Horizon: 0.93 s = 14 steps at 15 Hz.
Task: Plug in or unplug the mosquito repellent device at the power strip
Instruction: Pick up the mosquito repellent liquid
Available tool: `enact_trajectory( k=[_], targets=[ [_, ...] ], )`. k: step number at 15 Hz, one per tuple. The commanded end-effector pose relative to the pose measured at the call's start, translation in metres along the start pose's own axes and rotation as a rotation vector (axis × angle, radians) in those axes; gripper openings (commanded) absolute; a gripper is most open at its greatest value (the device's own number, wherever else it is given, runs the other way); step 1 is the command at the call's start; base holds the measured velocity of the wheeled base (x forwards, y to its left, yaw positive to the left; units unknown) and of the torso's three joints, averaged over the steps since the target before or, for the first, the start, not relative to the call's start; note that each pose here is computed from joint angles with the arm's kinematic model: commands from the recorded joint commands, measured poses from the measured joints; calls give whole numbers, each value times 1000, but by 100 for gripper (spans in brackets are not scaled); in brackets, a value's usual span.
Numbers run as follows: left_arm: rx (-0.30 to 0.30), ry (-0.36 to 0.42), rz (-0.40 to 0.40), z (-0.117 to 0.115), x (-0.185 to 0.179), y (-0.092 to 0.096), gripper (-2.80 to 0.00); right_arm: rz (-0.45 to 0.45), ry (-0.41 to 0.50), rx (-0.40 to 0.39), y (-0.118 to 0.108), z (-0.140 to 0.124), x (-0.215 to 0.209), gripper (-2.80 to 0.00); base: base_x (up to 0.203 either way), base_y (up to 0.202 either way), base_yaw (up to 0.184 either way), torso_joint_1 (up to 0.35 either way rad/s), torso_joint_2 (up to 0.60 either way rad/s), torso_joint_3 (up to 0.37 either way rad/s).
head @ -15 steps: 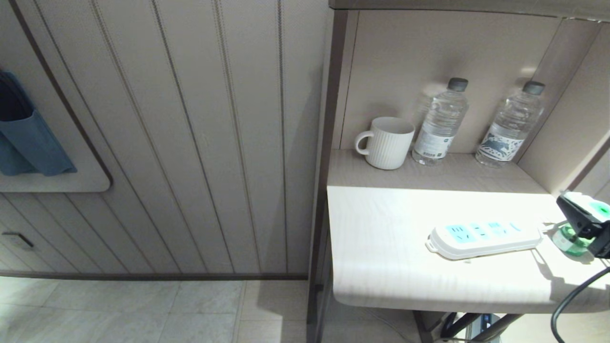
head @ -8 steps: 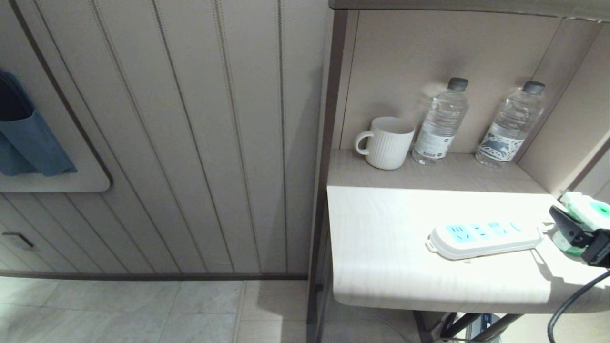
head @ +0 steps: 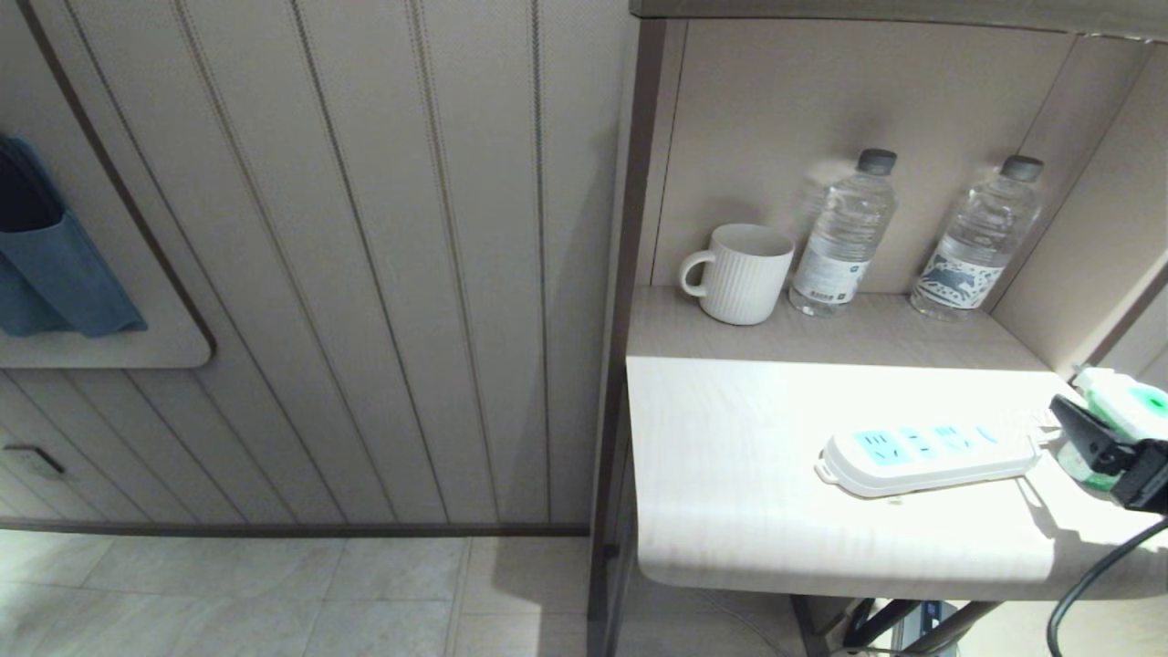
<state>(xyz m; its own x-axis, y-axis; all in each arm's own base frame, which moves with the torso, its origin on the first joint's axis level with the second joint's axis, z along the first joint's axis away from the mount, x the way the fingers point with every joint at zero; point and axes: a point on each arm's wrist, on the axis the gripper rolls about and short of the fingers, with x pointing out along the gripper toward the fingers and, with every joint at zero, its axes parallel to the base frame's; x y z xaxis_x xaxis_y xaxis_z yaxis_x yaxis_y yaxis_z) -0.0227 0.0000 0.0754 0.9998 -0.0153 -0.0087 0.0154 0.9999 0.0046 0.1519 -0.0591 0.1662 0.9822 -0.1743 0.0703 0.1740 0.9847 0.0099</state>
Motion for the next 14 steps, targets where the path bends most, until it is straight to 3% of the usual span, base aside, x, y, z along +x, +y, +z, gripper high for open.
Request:
enact_trajectory(
  k=[1, 14],
  targets=[
    [0, 1, 0, 0, 0, 0, -280, 2, -9, -2, 0, 1, 1, 0, 0, 0, 0, 0, 0, 0],
    [0, 1, 0, 0, 0, 0, -280, 49, -57, -15, 0, -10, 3, 0, 0, 0, 0, 0, 0, 0]
  ],
)
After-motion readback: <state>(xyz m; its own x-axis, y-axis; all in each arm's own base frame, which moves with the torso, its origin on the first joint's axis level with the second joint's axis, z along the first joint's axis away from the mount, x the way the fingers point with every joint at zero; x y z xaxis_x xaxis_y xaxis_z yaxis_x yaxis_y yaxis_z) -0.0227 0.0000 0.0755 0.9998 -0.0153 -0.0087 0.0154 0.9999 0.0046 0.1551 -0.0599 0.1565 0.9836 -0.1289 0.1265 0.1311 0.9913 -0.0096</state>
